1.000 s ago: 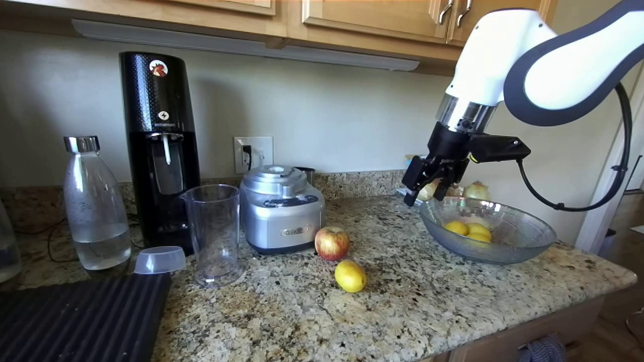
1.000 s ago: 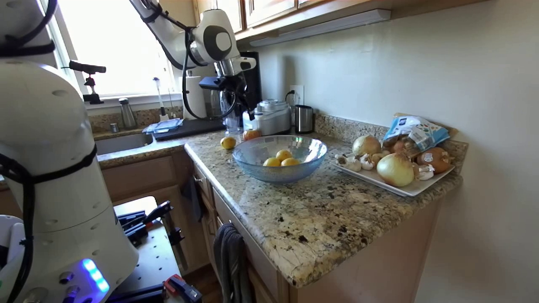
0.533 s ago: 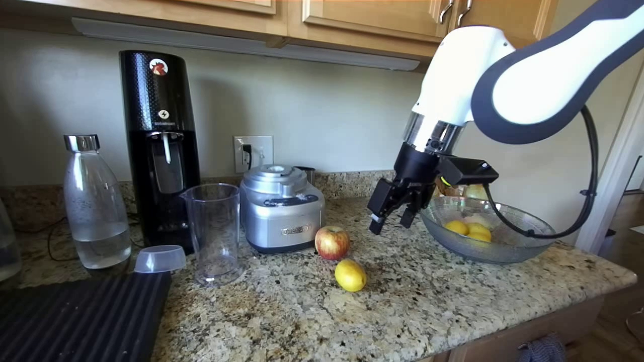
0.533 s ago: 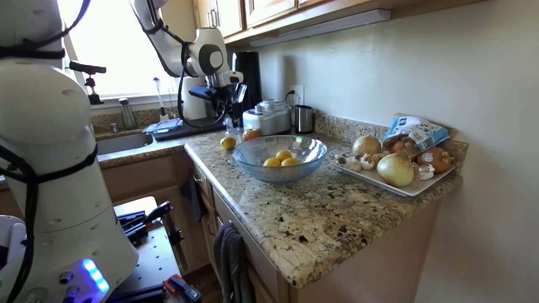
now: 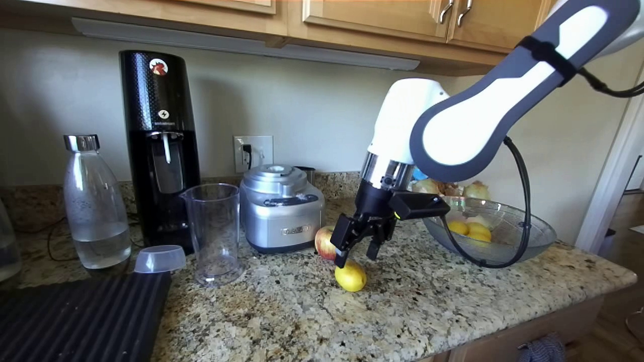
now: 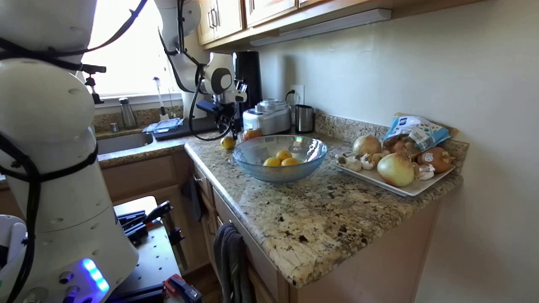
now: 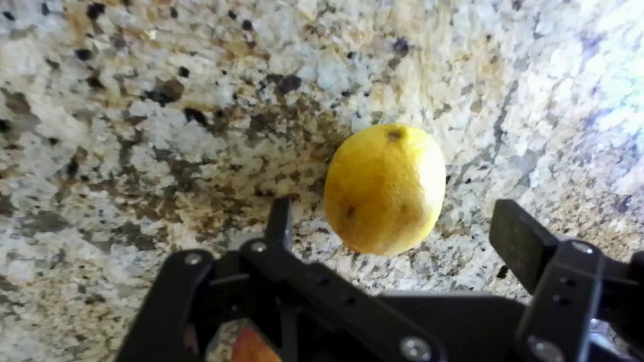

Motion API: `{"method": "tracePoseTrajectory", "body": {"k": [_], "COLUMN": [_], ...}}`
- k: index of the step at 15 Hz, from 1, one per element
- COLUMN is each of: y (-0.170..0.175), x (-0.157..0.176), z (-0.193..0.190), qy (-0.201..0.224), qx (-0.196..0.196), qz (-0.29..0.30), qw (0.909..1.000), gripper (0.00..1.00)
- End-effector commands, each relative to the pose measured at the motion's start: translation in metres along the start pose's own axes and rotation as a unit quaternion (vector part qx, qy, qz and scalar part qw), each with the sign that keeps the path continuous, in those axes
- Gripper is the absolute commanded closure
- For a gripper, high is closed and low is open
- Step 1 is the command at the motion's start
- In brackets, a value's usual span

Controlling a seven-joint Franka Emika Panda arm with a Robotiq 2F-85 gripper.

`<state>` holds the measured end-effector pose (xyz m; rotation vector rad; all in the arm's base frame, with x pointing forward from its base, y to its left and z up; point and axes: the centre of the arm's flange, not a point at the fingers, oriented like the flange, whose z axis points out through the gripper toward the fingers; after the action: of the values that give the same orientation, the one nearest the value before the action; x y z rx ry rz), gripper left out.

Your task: Put the lemons and the apple inside the glass bowl

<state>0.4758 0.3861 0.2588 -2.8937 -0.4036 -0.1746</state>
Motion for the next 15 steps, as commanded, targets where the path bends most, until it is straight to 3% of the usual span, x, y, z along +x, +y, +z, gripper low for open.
{"method": "tracePoseTrajectory", "body": {"k": [1, 6, 7, 8, 13, 15], "y": [-0.01, -0.007, -0.005, -0.004, -0.004, -0.004], "x": [0.017, 0.019, 0.019, 0.019, 0.016, 0.013], "z": [0.019, 0.037, 0.038, 0.037, 0.02, 0.008], "qy": [-0.017, -0.03, -0.031, -0.031, -0.032, -0.037], "qx": [0.013, 0.015, 0.013, 0.01, 0.002, 0.004], "qz": [-0.011, -0.015, -0.018, -0.018, -0.022, -0.027], "qw": [0.9997, 0.9993, 0.9993, 0.9993, 0.9992, 0.9989], "gripper": [0.0, 0.0, 0.08, 0.26, 0.61, 0.66]}}
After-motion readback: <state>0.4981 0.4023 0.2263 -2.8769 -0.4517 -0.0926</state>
